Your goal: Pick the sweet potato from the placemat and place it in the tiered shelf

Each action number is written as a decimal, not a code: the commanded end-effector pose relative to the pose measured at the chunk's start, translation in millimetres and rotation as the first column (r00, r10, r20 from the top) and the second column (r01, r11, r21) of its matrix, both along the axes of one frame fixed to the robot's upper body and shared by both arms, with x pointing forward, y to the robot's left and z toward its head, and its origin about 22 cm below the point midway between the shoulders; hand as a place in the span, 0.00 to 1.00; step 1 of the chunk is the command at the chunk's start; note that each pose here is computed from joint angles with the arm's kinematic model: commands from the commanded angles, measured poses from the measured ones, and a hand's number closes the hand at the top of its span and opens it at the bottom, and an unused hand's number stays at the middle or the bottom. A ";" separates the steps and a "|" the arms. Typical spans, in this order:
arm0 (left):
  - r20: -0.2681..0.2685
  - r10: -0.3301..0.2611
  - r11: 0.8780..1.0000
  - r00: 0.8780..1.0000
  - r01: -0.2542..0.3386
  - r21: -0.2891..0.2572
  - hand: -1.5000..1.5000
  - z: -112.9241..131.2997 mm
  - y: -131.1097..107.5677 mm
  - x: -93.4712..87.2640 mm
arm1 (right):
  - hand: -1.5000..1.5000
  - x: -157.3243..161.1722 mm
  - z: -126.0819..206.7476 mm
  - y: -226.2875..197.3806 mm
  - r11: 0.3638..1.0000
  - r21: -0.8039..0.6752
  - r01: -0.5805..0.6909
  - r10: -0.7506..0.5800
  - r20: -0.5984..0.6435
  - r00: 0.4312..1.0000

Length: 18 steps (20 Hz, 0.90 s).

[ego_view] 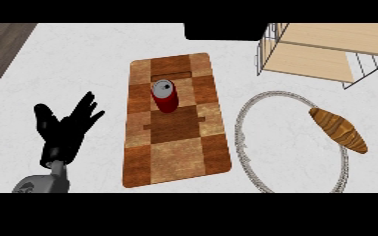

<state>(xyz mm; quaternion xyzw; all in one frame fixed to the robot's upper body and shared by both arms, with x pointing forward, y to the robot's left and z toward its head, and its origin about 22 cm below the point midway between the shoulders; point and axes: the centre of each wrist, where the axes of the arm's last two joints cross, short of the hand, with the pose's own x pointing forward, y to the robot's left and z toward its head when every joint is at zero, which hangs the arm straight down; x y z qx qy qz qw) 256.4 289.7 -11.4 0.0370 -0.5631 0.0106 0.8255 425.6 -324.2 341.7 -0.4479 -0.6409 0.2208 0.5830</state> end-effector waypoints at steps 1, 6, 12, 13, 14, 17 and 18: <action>-0.087 0.010 1.000 0.996 -0.009 0.006 0.50 -19.0 -1.9 -4.5 | 1.00 3.9 3.5 -16.5 1.000 0.005 -0.023 0.023 0.028 0.999; -0.091 0.023 1.000 0.996 -0.024 -0.014 0.50 -22.3 13.7 -7.2 | 1.00 12.5 -5.5 4.3 0.998 0.000 -0.056 0.056 0.017 0.998; -0.079 0.010 1.000 0.997 -0.010 -0.003 0.50 -14.1 1.5 2.6 | 1.00 10.0 7.5 -8.8 0.995 -0.075 -0.063 0.061 -0.028 0.998; -0.084 0.009 1.000 0.996 -0.010 -0.019 0.50 -12.2 -1.5 -3.4 | 1.00 19.3 -5.7 1.3 0.997 0.077 -0.006 0.004 0.028 1.000; -0.066 -0.006 1.000 0.998 0.006 -0.004 0.50 -3.1 -8.3 1.7 | 1.00 13.0 2.9 -17.0 0.988 0.153 0.023 -0.032 0.054 0.998; -0.069 0.015 1.000 0.998 -0.015 0.001 0.50 -7.9 6.5 -3.5 | 0.00 7.4 10.0 -28.7 0.967 0.254 0.016 -0.046 0.113 0.993; -0.063 0.027 1.000 0.998 -0.028 -0.010 0.50 -14.4 6.9 -10.6 | 0.00 12.2 -4.4 -20.2 0.962 0.273 0.025 -0.055 0.103 0.993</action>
